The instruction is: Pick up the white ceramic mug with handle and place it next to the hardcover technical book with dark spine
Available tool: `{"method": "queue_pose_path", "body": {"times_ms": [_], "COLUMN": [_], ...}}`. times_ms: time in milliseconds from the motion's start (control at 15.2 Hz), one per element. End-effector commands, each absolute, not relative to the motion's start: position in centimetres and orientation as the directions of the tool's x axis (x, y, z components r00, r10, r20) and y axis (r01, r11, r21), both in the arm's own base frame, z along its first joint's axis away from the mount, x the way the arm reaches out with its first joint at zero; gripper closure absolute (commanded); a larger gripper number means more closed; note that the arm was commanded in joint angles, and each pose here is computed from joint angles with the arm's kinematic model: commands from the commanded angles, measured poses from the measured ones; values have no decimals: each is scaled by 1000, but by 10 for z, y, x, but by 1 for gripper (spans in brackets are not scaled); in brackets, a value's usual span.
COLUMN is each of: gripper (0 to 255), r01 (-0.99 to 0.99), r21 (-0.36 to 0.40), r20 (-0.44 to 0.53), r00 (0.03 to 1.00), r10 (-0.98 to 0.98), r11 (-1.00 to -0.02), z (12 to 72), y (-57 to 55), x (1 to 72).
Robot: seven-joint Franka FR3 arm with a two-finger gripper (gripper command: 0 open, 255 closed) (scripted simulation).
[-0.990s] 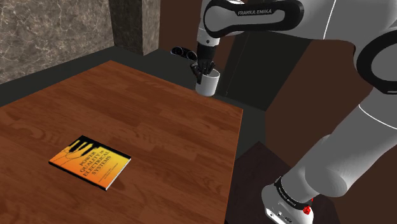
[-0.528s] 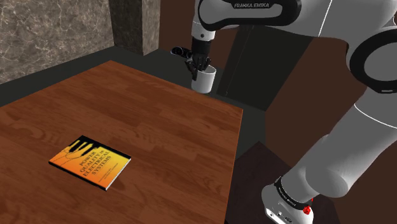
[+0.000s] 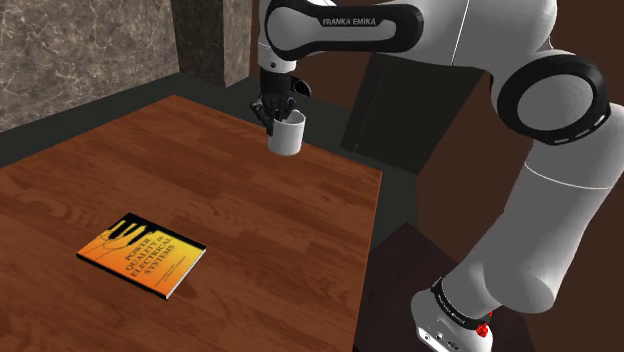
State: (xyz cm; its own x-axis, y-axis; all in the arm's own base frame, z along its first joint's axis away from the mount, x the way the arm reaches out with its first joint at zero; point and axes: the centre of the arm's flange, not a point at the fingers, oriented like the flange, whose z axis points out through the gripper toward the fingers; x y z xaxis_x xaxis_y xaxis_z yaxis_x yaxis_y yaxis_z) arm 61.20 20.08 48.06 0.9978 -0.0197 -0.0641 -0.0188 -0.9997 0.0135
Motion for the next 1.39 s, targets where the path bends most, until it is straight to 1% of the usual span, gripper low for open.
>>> {"method": "queue_pose_path", "body": {"times_ms": [0, 594, 1320], "gripper": [255, 255, 255], "r01": [-20, -20, -20], "r21": [13, 13, 13], "r20": [-63, -63, -63], "r00": [998, 998, 998], "r10": [-21, -21, -21], "r11": [-1000, -1000, -1000], "z": [472, 437, 383], "y": [225, 330, 335], "x": [621, 664, 666]}}
